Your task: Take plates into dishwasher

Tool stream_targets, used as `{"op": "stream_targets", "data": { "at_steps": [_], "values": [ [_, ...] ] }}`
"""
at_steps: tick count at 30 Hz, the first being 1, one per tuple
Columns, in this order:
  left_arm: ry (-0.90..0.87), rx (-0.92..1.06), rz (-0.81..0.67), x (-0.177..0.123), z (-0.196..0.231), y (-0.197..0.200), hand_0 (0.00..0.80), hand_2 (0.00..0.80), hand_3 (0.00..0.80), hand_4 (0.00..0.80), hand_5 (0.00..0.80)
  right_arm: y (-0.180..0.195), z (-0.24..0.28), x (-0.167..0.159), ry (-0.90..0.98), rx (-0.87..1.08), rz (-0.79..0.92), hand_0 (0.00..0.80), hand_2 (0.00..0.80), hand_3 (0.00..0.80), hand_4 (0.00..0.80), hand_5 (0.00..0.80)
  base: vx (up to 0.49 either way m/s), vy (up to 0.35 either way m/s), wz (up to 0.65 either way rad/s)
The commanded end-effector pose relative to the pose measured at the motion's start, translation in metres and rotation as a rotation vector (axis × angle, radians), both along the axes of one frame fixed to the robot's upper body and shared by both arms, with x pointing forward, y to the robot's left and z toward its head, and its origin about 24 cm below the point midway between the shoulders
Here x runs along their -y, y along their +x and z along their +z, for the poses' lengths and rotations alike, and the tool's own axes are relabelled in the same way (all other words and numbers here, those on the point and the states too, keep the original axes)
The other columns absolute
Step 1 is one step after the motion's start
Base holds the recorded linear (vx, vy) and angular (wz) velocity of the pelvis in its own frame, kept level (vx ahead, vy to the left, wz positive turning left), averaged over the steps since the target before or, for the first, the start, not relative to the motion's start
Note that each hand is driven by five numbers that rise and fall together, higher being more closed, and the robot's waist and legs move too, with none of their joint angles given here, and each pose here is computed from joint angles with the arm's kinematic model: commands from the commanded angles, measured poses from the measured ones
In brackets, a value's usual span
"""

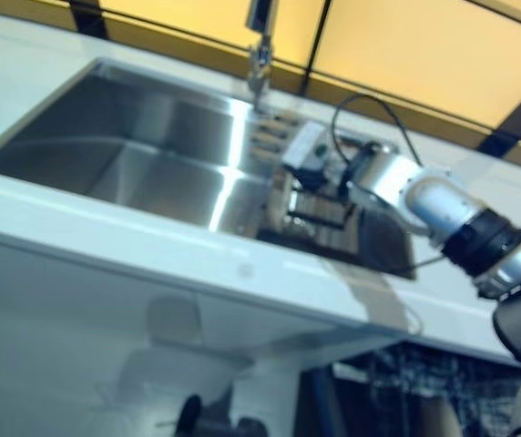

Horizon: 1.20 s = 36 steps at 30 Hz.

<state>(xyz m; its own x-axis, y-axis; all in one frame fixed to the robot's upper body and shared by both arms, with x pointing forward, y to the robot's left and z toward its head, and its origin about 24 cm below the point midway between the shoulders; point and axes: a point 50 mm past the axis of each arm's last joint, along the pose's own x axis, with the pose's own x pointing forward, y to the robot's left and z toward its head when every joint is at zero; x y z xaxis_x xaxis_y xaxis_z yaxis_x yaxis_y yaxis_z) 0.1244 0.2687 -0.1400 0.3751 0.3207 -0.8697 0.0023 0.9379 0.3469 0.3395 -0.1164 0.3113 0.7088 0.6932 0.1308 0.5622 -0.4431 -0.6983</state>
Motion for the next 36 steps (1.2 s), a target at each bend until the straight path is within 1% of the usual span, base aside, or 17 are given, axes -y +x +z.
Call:
{"op": "stream_targets", "data": {
  "at_steps": [1, 10, 17, 23, 27, 28, 29, 31, 32, 36],
  "values": [
    [0.009, 0.022, -0.007, 0.000, 0.003, 0.008, 0.000, 0.000, 0.000, 0.000, 0.000, -0.001, 0.013, 0.009, 0.007, 0.077, -0.053, 0.000, 0.000, 0.000, 0.000, 0.000, 0.000, 0.000, 0.00],
    [0.004, 0.069, -0.012, 0.003, 0.005, 0.015, 0.000, 0.000, 0.000, 0.000, 0.000, 0.002, 0.009, 0.006, -0.007, 0.067, -0.069, 0.000, 0.000, 0.000, 0.000, 0.000, -0.003, 0.000, 0.00],
    [0.000, 0.100, -0.016, 0.003, 0.008, 0.020, 0.000, 0.000, 0.000, 0.000, 0.000, 0.005, 0.005, 0.014, -0.015, 0.064, -0.106, 0.000, 0.000, 0.000, 0.000, 0.000, -0.010, -0.003, 0.01],
    [-0.014, 0.110, -0.018, 0.009, 0.007, 0.023, 0.000, 0.000, 0.000, 0.000, 0.000, 0.011, 0.001, 0.013, -0.010, 0.071, -0.129, 0.000, 0.000, 0.000, 0.000, 0.000, -0.019, 0.017, 0.02],
    [-0.026, 0.123, -0.013, 0.013, 0.007, 0.025, 0.000, 0.000, 0.000, 0.000, 0.000, 0.014, 0.001, 0.015, -0.012, 0.074, -0.152, 0.204, 0.204, 0.204, 0.204, 0.204, -0.020, 0.021, 0.03],
    [-0.032, 0.129, -0.013, 0.015, 0.007, 0.025, 0.000, 0.000, 0.000, 0.000, 0.000, 0.016, 0.000, 0.016, -0.019, 0.079, -0.167, 0.311, 0.311, 0.311, 0.311, 0.311, -0.028, 0.021, 0.04],
    [-0.032, 0.129, -0.013, 0.015, 0.007, 0.025, 0.000, 0.000, 0.000, 0.000, 0.000, 0.016, 0.000, 0.016, -0.020, 0.080, -0.168, 0.342, 0.342, 0.342, 0.342, 0.342, 0.000, 0.000, 0.00],
    [-0.035, 0.133, -0.014, 0.015, 0.007, 0.025, 0.000, 0.000, 0.000, 0.000, 0.000, 0.017, 0.001, 0.018, -0.026, 0.088, -0.179, 0.549, 0.549, 0.549, 0.549, 0.549, 0.000, 0.000, 0.00],
    [-0.037, 0.137, -0.016, 0.016, 0.007, 0.025, 0.000, 0.000, 0.000, 0.000, 0.000, 0.018, 0.002, 0.018, -0.036, 0.103, -0.181, 0.800, 0.800, 0.800, 0.800, 0.800, -0.033, 0.020, 0.03],
    [-0.039, 0.146, -0.018, 0.017, 0.007, 0.026, 0.000, 0.000, 0.000, 0.000, 0.000, 0.019, 0.005, 0.020, -0.055, 0.149, -0.197, 0.800, 0.800, 0.800, 0.800, 0.800, -0.016, 0.008, 0.02]
  ]
}}
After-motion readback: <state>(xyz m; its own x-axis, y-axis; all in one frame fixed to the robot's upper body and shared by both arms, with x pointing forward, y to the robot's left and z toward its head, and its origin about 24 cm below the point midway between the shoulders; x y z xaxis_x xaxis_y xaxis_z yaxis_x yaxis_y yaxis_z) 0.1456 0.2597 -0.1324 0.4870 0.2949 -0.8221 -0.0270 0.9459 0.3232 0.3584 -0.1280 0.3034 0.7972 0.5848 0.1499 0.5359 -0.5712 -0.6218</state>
